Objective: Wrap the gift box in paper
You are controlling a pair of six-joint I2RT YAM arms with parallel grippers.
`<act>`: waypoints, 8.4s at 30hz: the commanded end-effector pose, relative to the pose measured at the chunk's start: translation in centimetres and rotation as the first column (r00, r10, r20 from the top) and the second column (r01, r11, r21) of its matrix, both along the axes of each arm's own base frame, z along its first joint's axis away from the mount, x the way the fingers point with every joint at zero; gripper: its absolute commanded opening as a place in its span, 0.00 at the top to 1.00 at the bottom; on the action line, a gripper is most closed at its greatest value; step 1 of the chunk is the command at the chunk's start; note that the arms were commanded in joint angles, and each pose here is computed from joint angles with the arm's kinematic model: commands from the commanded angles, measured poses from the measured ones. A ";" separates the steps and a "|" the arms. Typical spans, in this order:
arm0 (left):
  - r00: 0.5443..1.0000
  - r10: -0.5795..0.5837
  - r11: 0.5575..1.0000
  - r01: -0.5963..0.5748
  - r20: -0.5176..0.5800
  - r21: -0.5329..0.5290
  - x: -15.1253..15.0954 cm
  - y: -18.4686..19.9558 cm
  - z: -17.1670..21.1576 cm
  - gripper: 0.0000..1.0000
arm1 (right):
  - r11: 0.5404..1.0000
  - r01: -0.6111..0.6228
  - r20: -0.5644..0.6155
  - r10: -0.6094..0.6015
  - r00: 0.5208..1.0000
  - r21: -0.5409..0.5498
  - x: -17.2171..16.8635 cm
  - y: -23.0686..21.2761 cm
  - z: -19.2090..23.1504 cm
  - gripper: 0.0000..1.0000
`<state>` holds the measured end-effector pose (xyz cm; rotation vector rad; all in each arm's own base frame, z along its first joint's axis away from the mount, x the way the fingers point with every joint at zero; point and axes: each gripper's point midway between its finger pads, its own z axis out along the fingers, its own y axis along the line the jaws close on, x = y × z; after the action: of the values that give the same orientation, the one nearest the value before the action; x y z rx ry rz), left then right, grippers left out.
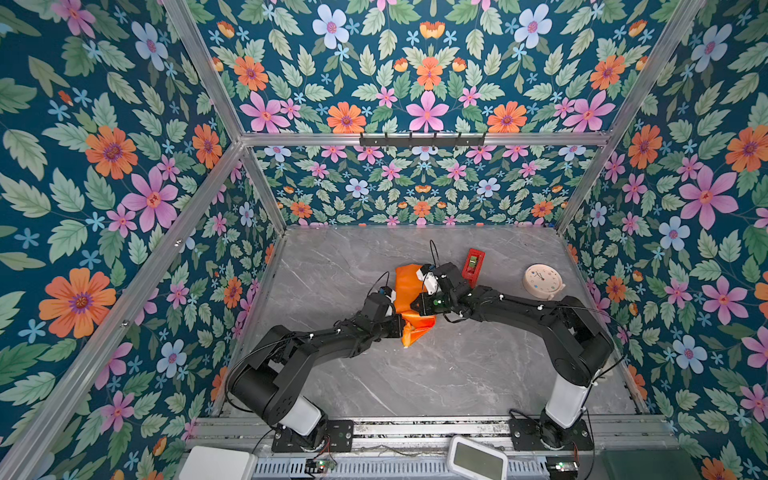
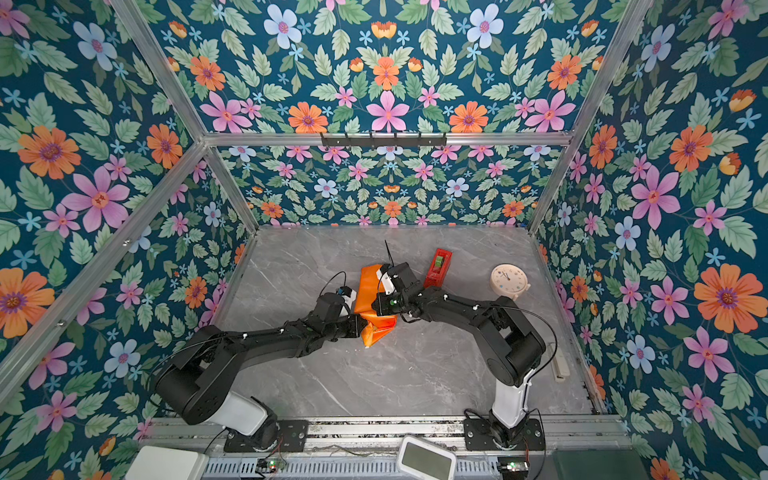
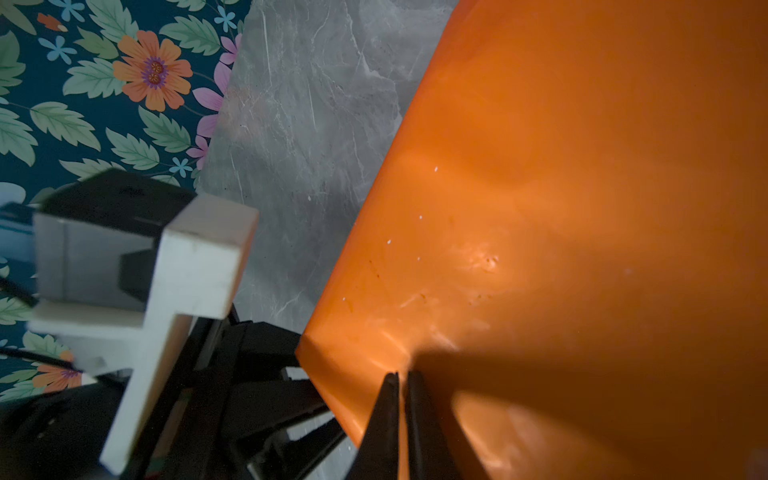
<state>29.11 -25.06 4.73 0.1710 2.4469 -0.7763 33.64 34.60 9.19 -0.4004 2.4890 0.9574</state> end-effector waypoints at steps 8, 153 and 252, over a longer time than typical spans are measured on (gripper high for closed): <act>0.996 0.012 0.998 -0.006 0.092 -0.064 1.4 -1.5 1.0 0.83 | 0.994 0.012 -0.115 -0.024 0.993 -0.104 -1.8 -1.7 -3.3 0.90; 0.967 0.195 0.976 -0.176 0.161 -0.129 4.7 3.1 7.1 0.45 | 0.995 0.103 -0.018 -0.102 0.995 0.018 -2.1 -5.3 5.9 0.65; 0.787 -0.515 0.846 0.402 0.339 0.351 -9.2 -4.1 0.1 0.45 | 0.850 0.524 -0.346 -0.477 0.808 0.049 -8.3 -7.6 -8.2 0.97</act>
<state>19.84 -28.49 4.30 0.9510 2.1270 -0.5084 25.55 27.75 1.81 0.4585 2.5554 1.0721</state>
